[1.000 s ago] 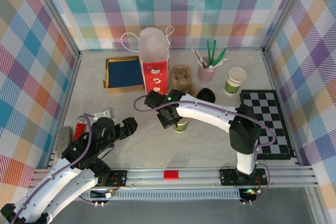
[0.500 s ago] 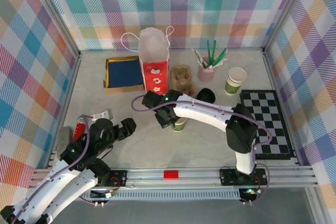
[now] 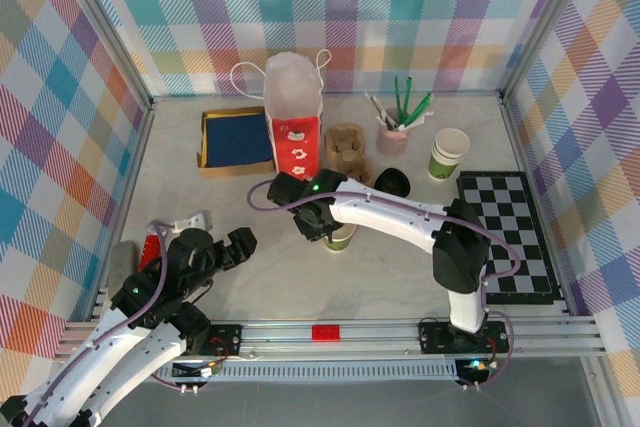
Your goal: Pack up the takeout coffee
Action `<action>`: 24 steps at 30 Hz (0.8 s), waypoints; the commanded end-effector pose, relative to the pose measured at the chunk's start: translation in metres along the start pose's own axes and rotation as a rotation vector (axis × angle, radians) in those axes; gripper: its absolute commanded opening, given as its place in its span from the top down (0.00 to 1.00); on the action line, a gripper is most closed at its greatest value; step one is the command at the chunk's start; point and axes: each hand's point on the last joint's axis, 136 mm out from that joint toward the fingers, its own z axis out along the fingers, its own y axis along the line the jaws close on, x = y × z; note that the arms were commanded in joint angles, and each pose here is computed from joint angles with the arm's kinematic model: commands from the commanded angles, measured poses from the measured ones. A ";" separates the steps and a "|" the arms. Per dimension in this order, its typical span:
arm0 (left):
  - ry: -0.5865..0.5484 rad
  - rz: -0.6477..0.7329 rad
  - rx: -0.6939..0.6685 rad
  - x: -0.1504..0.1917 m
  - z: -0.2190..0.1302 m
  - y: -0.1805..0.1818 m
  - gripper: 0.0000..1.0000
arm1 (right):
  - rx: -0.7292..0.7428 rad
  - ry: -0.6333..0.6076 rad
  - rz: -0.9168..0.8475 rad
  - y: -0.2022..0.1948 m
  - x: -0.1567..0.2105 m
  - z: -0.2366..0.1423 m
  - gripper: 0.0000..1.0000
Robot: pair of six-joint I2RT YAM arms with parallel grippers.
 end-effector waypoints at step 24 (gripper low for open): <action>-0.004 0.020 0.052 -0.012 -0.009 -0.022 0.02 | -0.092 -0.244 0.213 -0.161 0.018 -0.088 0.25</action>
